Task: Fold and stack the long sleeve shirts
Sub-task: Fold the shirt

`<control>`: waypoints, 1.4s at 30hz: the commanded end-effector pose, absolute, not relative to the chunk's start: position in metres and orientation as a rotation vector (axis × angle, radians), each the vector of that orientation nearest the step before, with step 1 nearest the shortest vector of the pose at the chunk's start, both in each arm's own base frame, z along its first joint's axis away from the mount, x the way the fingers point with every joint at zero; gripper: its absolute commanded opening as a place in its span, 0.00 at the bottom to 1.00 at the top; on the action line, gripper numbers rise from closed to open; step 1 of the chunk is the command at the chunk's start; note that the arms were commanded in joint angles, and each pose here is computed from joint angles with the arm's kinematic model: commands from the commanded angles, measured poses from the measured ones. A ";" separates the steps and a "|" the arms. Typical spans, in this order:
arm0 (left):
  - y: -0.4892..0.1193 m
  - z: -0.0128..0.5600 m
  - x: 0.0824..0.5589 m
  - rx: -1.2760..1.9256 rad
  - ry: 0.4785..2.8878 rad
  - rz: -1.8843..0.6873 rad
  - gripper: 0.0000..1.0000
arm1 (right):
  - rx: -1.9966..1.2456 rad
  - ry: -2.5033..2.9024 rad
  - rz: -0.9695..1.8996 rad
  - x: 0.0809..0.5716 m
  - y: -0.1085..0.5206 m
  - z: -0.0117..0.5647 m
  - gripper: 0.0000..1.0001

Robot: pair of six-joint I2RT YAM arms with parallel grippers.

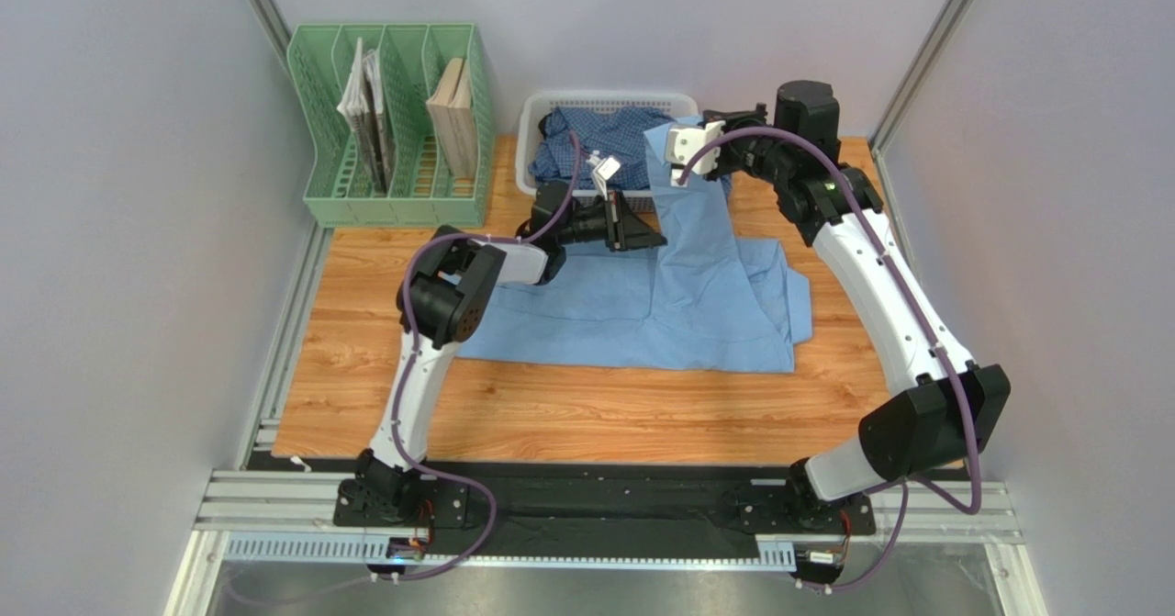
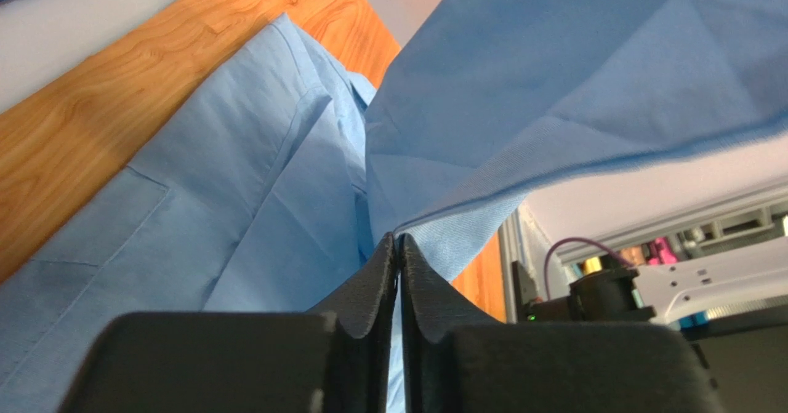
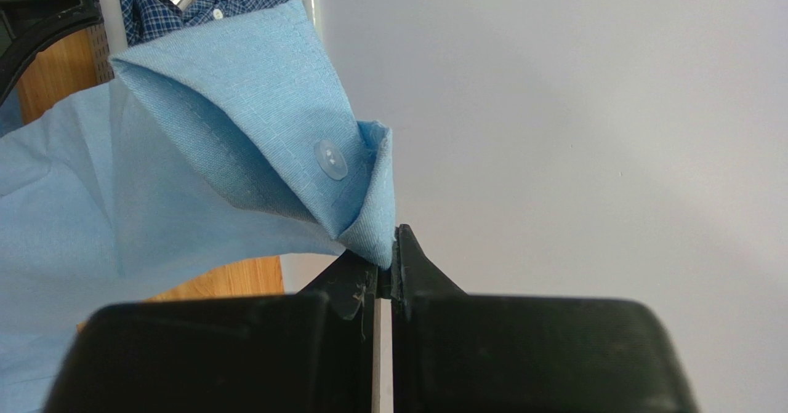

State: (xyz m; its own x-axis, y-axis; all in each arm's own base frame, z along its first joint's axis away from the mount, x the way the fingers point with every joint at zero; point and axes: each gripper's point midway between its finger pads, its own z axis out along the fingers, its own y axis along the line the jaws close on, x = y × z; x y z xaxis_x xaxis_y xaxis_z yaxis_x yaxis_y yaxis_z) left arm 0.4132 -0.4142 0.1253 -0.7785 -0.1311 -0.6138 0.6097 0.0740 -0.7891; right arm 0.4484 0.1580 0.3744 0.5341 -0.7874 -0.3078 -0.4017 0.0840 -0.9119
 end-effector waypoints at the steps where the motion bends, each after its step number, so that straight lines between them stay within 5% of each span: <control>1: -0.416 0.160 0.410 0.582 1.676 -1.721 0.00 | -1.501 1.006 -0.406 0.442 0.157 0.392 0.00; 9: -0.385 0.127 0.439 0.513 1.965 -1.169 0.00 | -1.524 1.042 -0.423 0.451 0.154 0.371 0.00; 18: -0.387 0.106 0.441 0.476 2.091 -1.007 0.02 | -1.542 1.057 -0.427 0.450 0.156 0.360 0.00; 22: -0.380 0.120 0.441 0.462 2.056 -1.040 0.15 | -1.564 1.075 -0.421 0.443 0.159 0.354 0.00; 25: -0.357 0.141 0.430 0.449 2.031 -1.099 0.39 | -1.610 1.143 -0.407 0.429 0.161 0.341 0.00; 32: -0.268 0.192 0.389 0.508 2.061 -1.035 0.54 | -1.737 1.410 -0.311 0.377 0.176 0.283 0.00; 34: -0.236 0.201 0.376 0.512 2.089 -0.987 0.74 | -1.787 1.476 -0.237 0.355 0.189 0.268 0.00; 42: -0.157 0.200 0.340 0.372 2.236 -1.038 0.80 | -1.756 1.949 0.112 0.308 0.255 0.199 0.00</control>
State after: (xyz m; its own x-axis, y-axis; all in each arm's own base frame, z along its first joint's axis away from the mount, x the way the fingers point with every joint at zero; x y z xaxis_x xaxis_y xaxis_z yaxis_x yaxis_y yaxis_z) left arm 0.3763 -0.1841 0.2318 -0.6162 -0.0286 -0.7871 0.5676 0.6767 -0.4690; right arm 0.3293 0.2370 0.2282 0.2518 -0.8908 -0.3783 -0.8677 -0.0347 -0.4959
